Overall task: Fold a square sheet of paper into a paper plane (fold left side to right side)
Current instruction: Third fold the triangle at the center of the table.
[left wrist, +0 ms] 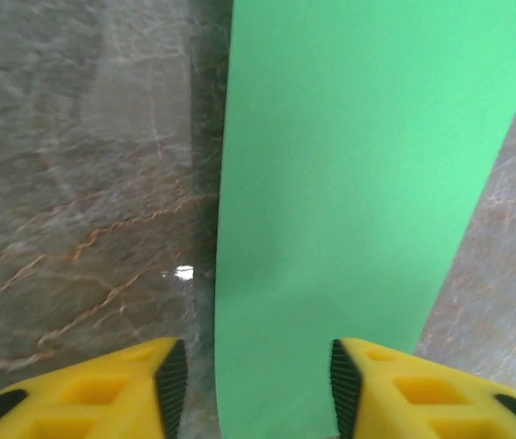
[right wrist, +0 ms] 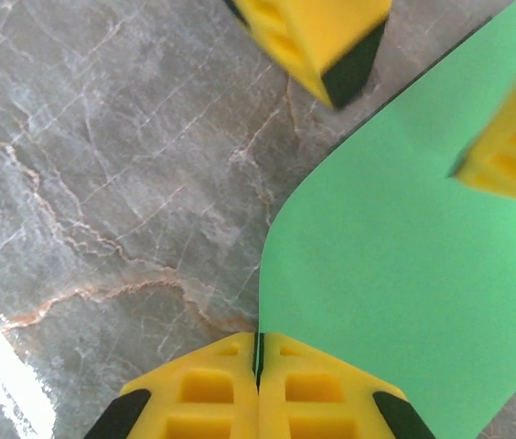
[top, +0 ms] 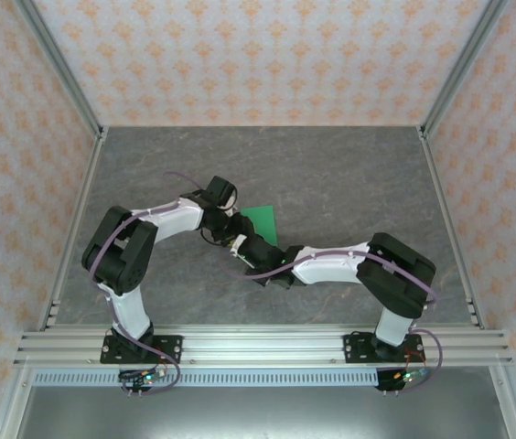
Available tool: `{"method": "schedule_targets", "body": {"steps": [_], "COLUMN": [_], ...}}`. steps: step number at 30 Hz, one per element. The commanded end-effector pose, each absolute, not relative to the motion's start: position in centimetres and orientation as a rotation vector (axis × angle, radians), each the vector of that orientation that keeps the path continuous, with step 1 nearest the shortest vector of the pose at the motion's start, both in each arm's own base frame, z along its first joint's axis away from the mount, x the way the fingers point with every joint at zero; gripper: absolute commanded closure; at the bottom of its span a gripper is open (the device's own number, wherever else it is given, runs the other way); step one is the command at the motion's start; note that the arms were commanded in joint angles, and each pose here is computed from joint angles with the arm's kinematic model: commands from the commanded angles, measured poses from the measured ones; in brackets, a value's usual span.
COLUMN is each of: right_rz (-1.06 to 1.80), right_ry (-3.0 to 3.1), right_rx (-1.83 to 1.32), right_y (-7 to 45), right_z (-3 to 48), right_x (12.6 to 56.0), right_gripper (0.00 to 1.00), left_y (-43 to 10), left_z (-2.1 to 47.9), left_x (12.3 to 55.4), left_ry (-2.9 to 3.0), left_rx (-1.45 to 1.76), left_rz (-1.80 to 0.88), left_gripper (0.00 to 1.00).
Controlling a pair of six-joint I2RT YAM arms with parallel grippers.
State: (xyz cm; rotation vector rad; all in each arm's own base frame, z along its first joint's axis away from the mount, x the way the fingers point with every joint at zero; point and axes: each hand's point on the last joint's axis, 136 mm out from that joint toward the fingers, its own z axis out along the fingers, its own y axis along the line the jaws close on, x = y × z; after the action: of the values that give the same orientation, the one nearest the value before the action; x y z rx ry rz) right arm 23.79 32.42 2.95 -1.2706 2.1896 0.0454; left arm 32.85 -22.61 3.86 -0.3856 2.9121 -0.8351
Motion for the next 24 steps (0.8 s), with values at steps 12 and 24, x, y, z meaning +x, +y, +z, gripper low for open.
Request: {"method": "schedule_targets", "body": {"steps": [12,24], "right_rz": [0.177,0.251], "right_ry": [2.253,2.303], "right_rx": [-1.213,-1.191], "right_y": [32.9,33.0], "right_z": [4.5,4.5], "right_x": [24.6,24.8], "right_gripper": [1.0,1.0], "left_y": [-22.0,-27.9], "left_z": [8.1,5.1], "left_x": [36.5,40.2], "left_ry": [2.8,2.878], "left_rx": [-0.254,-0.102], "left_rz": [-0.951,-1.078], "left_gripper": [0.63,0.79]}}
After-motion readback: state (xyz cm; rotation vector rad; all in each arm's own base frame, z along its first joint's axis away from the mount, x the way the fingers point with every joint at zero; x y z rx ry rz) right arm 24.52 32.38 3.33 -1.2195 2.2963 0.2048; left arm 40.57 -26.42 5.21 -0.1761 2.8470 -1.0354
